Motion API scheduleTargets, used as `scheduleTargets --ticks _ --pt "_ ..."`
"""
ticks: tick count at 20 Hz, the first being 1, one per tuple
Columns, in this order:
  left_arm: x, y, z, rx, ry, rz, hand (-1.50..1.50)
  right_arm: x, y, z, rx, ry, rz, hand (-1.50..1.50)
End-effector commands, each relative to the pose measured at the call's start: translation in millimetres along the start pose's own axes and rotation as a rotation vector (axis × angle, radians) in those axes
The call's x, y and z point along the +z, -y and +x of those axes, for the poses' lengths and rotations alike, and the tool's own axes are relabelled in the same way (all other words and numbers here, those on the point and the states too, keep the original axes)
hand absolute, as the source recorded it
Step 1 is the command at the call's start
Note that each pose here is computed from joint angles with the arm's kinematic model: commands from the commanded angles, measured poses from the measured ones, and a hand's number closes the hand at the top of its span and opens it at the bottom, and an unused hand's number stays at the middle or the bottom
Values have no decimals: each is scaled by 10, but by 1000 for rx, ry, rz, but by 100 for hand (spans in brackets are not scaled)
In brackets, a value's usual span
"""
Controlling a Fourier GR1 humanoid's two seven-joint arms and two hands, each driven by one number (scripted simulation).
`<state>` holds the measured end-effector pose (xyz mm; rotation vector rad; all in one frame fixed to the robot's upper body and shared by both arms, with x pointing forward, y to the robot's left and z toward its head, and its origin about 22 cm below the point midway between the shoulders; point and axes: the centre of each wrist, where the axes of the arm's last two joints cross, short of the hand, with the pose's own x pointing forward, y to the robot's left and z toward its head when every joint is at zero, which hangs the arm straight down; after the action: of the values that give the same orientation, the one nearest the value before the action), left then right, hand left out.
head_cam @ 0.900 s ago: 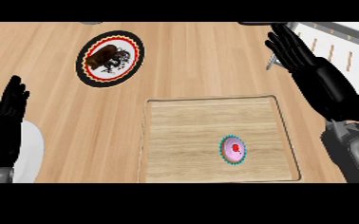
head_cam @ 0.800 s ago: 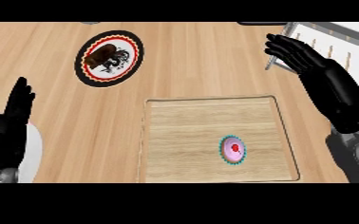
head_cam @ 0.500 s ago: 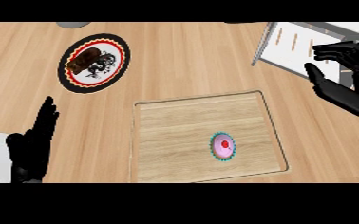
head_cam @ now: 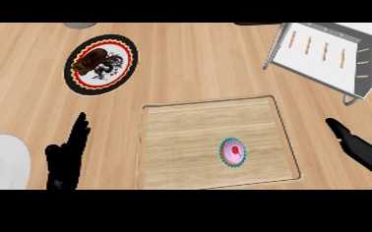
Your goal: Pick the cupcake from the tray and place it in the tiered basket
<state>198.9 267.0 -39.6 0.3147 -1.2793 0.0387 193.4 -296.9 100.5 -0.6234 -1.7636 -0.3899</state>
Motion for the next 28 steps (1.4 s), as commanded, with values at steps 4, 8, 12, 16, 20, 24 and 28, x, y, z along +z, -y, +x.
scheduleTargets --ticks 4,8,12,16,20,24,28 --pt "-51 133 -3 -2 24 -40 0 555 154 232 276 -222 257 -150" --pt "-20 115 21 -15 34 -47 0 666 244 473 513 -269 392 -150" --pt "-38 161 -19 -9 24 -70 0 725 273 739 745 -308 432 -150" --pt "-41 197 -5 -19 36 -74 0 739 184 915 856 -332 360 -150" --pt "-28 419 -9 1 36 -90 0 637 37 1004 884 -353 304 -150" --pt "-56 296 -4 -27 51 -109 0 645 -90 996 940 -373 329 -150" --pt "-1 275 -26 -27 39 -100 0 637 -269 759 1061 -404 352 -150"
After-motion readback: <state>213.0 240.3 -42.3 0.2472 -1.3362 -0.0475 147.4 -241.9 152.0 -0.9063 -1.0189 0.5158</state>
